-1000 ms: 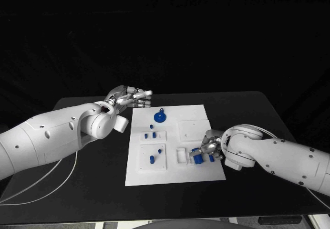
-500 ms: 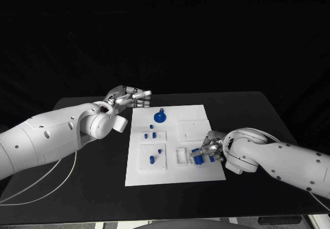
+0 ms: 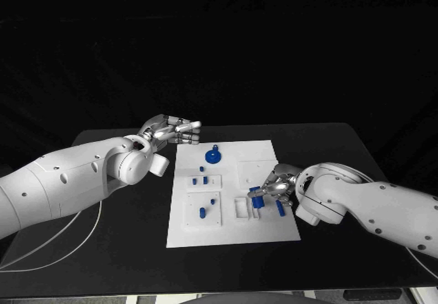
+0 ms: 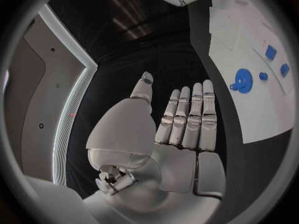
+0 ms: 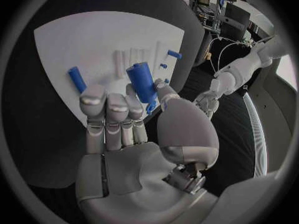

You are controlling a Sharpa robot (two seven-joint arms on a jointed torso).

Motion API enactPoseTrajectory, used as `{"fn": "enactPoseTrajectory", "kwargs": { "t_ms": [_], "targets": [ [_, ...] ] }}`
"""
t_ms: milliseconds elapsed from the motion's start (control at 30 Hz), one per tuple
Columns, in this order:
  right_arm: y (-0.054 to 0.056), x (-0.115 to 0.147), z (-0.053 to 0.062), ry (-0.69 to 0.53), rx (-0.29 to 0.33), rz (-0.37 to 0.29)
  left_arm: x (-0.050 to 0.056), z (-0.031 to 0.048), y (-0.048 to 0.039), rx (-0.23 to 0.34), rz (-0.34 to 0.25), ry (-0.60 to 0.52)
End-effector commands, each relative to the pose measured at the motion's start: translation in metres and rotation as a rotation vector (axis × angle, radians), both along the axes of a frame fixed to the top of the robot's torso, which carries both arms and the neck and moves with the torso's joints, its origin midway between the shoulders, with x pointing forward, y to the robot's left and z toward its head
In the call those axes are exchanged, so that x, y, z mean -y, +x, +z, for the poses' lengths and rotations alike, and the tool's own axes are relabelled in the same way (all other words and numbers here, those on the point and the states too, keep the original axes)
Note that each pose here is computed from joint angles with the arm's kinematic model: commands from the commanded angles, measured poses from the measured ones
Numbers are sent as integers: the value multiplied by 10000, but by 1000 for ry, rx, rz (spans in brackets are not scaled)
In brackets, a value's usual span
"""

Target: Assemble the parts on the task board

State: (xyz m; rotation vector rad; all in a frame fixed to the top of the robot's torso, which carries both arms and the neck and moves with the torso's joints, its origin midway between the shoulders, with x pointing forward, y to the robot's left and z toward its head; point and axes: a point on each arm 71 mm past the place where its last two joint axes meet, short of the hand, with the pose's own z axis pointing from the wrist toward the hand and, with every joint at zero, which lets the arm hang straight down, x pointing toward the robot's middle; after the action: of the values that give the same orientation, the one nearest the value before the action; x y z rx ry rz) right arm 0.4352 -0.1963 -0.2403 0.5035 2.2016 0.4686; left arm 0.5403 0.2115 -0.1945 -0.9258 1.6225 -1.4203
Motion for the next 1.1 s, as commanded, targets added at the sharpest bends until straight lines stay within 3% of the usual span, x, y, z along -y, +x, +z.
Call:
{"fn": "enactPoseTrajectory", "kwargs": {
  "t_ms": [33,400,1100],
  "targets": [
    [1,-34,1,26,-31,-4,38,9,-11,10,-34,-1],
    [1,-128,-167,-42,-127,54,42,2,-11,8,-34,4],
    [70,-315,-318,-89,-137,87,49,-5,-14,1,-40,7]
  ]
}}
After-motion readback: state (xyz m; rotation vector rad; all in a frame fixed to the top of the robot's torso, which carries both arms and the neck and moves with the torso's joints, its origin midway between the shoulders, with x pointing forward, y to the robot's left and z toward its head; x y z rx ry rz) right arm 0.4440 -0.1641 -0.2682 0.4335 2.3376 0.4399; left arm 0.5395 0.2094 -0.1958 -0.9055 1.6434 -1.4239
